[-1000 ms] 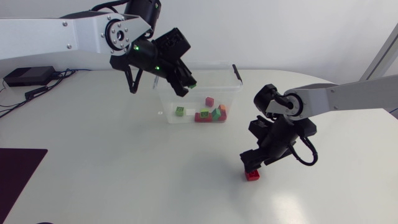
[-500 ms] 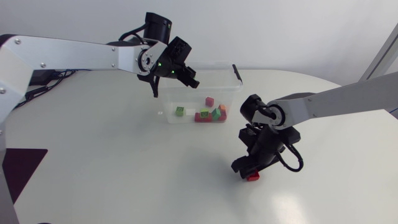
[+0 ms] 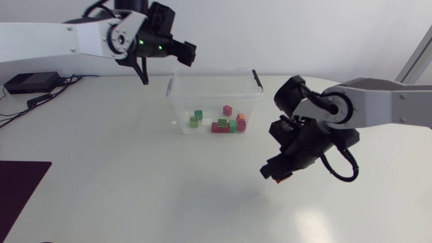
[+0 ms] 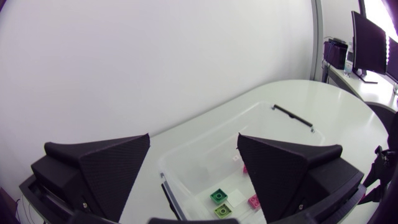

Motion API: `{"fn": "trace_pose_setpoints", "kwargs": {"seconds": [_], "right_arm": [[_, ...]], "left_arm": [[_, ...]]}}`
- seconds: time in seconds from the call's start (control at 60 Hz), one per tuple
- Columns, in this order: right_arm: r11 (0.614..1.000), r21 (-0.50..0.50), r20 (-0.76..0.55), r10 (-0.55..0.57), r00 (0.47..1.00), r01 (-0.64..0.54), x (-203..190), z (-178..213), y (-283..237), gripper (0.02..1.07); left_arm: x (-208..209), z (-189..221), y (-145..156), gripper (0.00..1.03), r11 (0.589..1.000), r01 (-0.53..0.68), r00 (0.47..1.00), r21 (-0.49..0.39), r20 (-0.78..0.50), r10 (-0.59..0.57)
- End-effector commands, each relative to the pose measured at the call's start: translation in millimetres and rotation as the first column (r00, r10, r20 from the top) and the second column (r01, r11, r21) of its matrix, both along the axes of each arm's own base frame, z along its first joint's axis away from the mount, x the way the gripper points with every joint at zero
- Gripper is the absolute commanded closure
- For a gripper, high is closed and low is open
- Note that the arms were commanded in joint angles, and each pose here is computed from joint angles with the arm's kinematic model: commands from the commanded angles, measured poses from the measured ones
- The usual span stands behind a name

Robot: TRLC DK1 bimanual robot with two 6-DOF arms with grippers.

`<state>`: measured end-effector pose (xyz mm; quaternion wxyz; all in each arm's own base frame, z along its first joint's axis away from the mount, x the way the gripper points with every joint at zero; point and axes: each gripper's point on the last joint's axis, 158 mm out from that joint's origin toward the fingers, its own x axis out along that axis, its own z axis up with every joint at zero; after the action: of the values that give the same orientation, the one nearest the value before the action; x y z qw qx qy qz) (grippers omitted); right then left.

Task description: Pick up the duplo bricks and place them in the container

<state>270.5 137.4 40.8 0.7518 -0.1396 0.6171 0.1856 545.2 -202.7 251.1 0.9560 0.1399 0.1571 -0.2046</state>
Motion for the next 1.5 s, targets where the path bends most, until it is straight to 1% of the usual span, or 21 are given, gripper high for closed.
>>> {"fn": "trace_pose_setpoints", "kwargs": {"seconds": [0.0,0.117,0.267,0.317,0.467,0.65,0.717,0.783,0.883,0.9,0.95,0.983,1.0,1.017,1.033,1.05,1.117,1.25,1.3,1.367,1.483], "right_arm": [[0.999,0.032,0.087,0.007,0.996,-0.010,18.4,30.5,9.9,0.78],[0.996,0.082,0.201,0.006,0.980,-0.023,47.5,63.5,24.4,0.78],[0.991,0.129,0.315,-0.013,0.949,-0.029,93.9,93.2,43.0,0.78],[0.987,0.156,0.376,-0.030,0.926,-0.031,116.0,104.8,49.9,0.78],[0.981,0.188,0.444,-0.045,0.895,-0.044,155.8,120.4,67.1,0.78],[0.972,0.224,0.537,-0.065,0.841,-0.068,201.1,140.3,86.9,0.77],[0.974,0.213,0.579,-0.069,0.812,-0.070,222.0,141.9,90.2,0.77],[0.977,0.203,0.593,-0.070,0.802,-0.065,240.0,138.2,91.7,0.77],[0.981,0.191,0.601,-0.091,0.794,-0.032,284.4,116.9,93.2,0.75],[0.981,0.190,0.602,-0.095,0.792,-0.027,288.4,115.3,92.3,0.74],[0.983,0.185,0.606,-0.099,0.789,-0.019,302.9,107.4,93.2,0.59],[0.984,0.177,0.598,-0.097,0.796,-0.013,311.9,99.9,93.5,0.38],[0.985,0.173,0.597,-0.097,0.797,-0.009,315.3,98.6,94.0,0.24],[0.986,0.168,0.600,-0.098,0.794,-0.005,317.4,98.8,93.3,0.14],[0.987,0.163,0.606,-0.095,0.790,-0.006,318.4,100.6,93.6,0.07],[0.987,0.162,0.607,-0.095,0.789,-0.007,318.4,101.3,94.3,0.06],[0.987,0.159,0.621,-0.101,0.778,0.001,314.6,113.0,91.3,0.06],[0.989,0.148,0.643,-0.111,0.757,0.019,293.1,137.8,76.5,0.07],[0.994,0.102,0.654,-0.097,0.750,0.039,265.3,149.1,62.5,0.07],[0.995,0.098,0.657,-0.088,0.749,0.031,239.7,160.6,55.7,0.07],[0.996,0.092,0.625,-0.057,0.778,-0.001,189.3,161.8,47.0,0.07]], "left_arm": [[-24.1,45.6,19.7,0.03,0.997,-0.035,0.997,-0.072,0.068,0.040],[-56.5,76.8,42.4,0.04,0.992,-0.055,0.989,-0.116,0.129,0.070],[-98.1,81.1,76.2,0.04,0.987,-0.097,0.980,-0.126,0.159,0.116],[-108.6,76.3,93.5,0.04,0.984,-0.130,0.975,-0.121,0.166,0.149],[-128.7,61.0,120.4,0.04,0.978,-0.179,0.966,-0.105,0.170,0.196],[-161.2,39.3,128.7,0.04,0.978,-0.187,0.959,-0.090,0.200,0.201],[-173.0,30.1,131.1,0.04,0.978,-0.186,0.958,-0.094,0.204,0.202],[-180.3,20.2,134.2,0.04,0.977,-0.192,0.958,-0.093,0.198,0.207],[-197.1,-3.5,140.8,0.04,0.974,-0.203,0.957,-0.101,0.190,0.219],[-198.5,-5.6,142.1,0.04,0.973,-0.206,0.956,-0.103,0.191,0.223],[-203.5,-10.1,146.3,0.04,0.970,-0.214,0.951,-0.113,0.203,0.233],[-207.1,-12.0,149.0,0.04,0.968,-0.219,0.948,-0.119,0.210,0.240],[-211.3,-12.4,152.9,0.04,0.965,-0.228,0.942,-0.133,0.220,0.253],[-213.2,-12.8,153.2,0.04,0.964,-0.227,0.940,-0.139,0.226,0.254],[-215.2,-12.8,154.0,0.04,0.963,-0.227,0.938,-0.142,0.233,0.256],[-215.8,-13.3,155.1,0.04,0.963,-0.230,0.937,-0.142,0.234,0.258],[-218.2,-16.1,169.2,0.04,0.952,-0.269,0.925,-0.143,0.237,0.297],[-224.3,-21.6,177.3,0.04,0.946,-0.291,0.917,-0.146,0.240,0.319],[-228.9,-26.0,181.6,0.04,0.942,-0.302,0.912,-0.148,0.243,0.330],[-234.1,-32.2,184.4,0.04,0.940,-0.309,0.909,-0.148,0.245,0.337],[-241.7,-39.5,189.6,0.04,0.935,-0.321,0.900,-0.154,0.258,0.351]]}}
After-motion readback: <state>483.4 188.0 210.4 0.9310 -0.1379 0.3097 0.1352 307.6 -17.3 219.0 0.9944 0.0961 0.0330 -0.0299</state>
